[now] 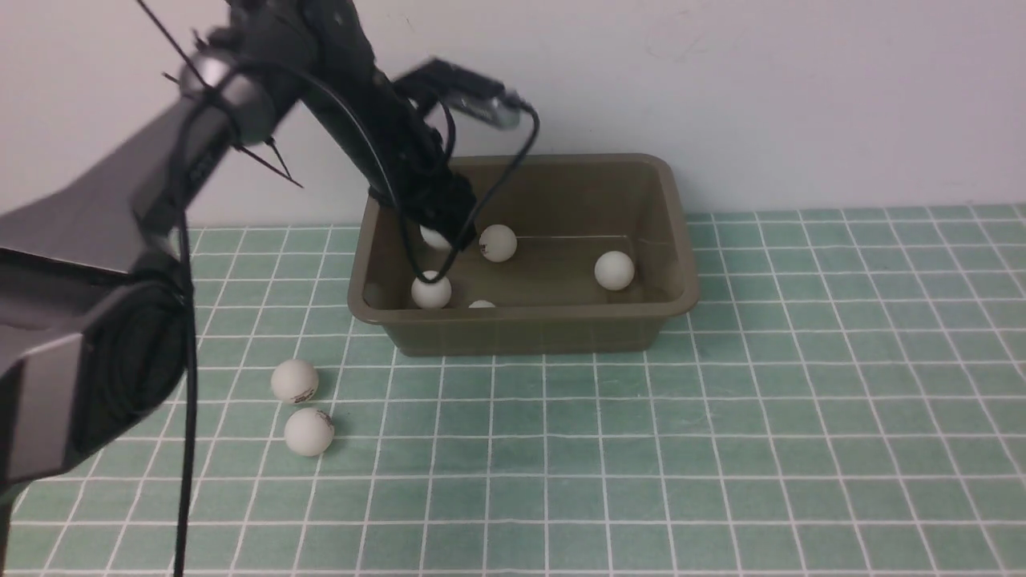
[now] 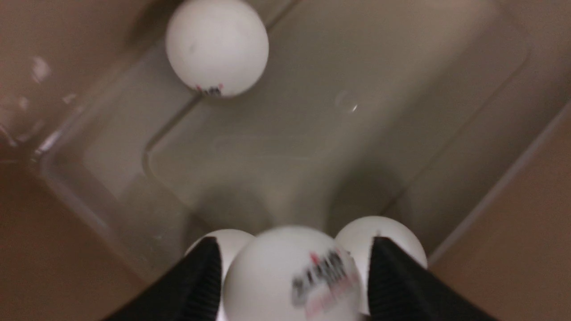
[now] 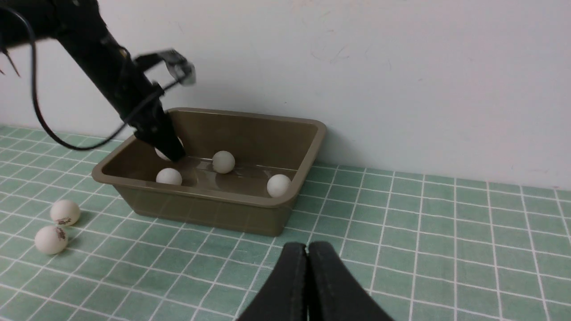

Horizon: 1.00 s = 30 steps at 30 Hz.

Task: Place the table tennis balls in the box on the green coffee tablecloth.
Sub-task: 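Drop the ball into the bin, then reach for and grasp a ping pong ball on the table beside the basket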

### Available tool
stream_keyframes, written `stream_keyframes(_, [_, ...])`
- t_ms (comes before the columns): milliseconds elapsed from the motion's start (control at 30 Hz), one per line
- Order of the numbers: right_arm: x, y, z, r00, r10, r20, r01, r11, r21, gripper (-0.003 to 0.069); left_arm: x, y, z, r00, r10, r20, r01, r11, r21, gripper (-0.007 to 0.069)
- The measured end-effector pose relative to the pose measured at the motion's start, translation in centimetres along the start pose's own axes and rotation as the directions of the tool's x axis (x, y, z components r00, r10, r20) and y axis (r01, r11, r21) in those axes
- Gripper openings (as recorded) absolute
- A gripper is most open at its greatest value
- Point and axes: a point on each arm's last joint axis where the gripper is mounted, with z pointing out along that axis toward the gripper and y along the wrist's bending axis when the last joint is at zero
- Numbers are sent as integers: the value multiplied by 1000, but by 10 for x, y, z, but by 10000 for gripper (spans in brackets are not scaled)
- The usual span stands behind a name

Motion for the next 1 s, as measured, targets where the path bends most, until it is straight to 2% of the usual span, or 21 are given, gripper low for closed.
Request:
stream_keyframes(167, [0,1,0,1000,13,2,-13,1000,-14,-15,-2,1,-3,1000,-16,2,16,1000,-23,453])
stream_keyframes(333, [0,2,0,1000,18,3,-17,1000,-21,-15,-12,-4,-63,997,-38,69,49,986,-162,459])
stream_keyframes(500, [-1,3,0,1000,3,4,-2,1000,-28,-15,-12,-20,-165,960,-163,228,237,906,-349,459])
stream_keyframes(633, [-1,3,0,1000,0,5,0,1000,-28,-15,6,-39,-206,937,-223,268,313,877,-366,459])
stream_keyframes(733, [-1,3,0,1000,2,5,-2,999,-33,-15,24,-45,-199,946,-258,195,314,878,-362,459])
stream_keyframes(833, [-1,3,0,1000,-5,5,5,999,-33,-15,54,-48,-173,950,-307,53,304,878,-369,459])
stream_keyframes(1000, [2,4,0,999,-26,-21,25,999,-48,-15,103,-53,-130,916,-364,-170,284,886,-367,459])
